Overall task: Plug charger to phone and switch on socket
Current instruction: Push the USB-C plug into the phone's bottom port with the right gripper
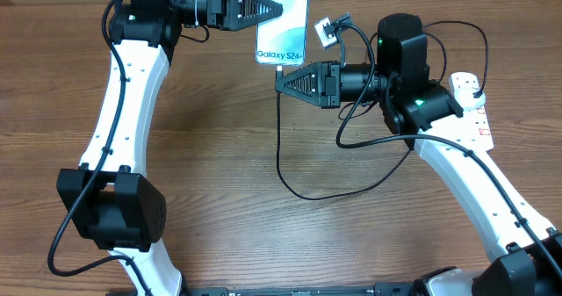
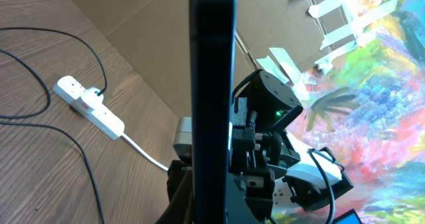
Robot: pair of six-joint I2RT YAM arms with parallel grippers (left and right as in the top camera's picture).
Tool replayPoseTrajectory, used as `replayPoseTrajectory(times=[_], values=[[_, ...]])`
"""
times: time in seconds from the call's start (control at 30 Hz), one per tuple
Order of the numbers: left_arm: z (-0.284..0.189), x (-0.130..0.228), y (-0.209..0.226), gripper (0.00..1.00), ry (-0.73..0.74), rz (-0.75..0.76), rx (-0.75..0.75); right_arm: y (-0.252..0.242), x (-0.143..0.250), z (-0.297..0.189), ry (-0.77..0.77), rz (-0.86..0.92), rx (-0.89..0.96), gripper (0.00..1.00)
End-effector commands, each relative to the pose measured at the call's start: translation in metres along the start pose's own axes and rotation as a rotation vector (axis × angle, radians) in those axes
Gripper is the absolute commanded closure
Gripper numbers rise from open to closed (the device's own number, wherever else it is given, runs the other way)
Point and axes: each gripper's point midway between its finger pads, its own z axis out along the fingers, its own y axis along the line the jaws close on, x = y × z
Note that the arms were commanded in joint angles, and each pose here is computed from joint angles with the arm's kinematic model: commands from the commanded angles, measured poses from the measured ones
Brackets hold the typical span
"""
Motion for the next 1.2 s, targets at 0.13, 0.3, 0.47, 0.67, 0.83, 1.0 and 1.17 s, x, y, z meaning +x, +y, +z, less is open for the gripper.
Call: replayPoseTrajectory(times=[0.13, 0.3, 0.47, 0.67, 0.83, 1.0, 1.17], values=[[0.002, 0.000, -0.014, 0.96, 0.020, 0.021, 0.024, 0.001, -0.002, 0.001, -0.005, -0.004, 0.002, 0.96], [0.002, 0.000, -0.014, 0.96, 0.020, 0.022, 0.024, 0.001, -0.004, 0.001, -0.011, 0.001, 0.000, 0.96], [0.002, 0.000, -0.014, 0.96, 0.020, 0.021, 0.024, 0.004, -0.007, 0.001, -0.019, -0.010, -0.006, 0.96], [0.002, 0.000, -0.014, 0.96, 0.020, 0.021, 0.024, -0.001, -0.008, 0.001, -0.029, 0.002, 0.016, 0.96], [0.002, 0.000, -0.014, 0.96, 0.020, 0.021, 0.024, -0.007, -0.005, 0.001, -0.026, 0.033, 0.040, 0.96], [0.002, 0.000, -0.014, 0.96, 0.020, 0.021, 0.024, -0.006, -0.006, 0.001, -0.029, 0.025, 0.037, 0.96], [0.002, 0.000, -0.014, 0.96, 0.020, 0.023, 0.024, -0.003, -0.004, 0.001, -0.020, 0.021, 0.024, 0.96]])
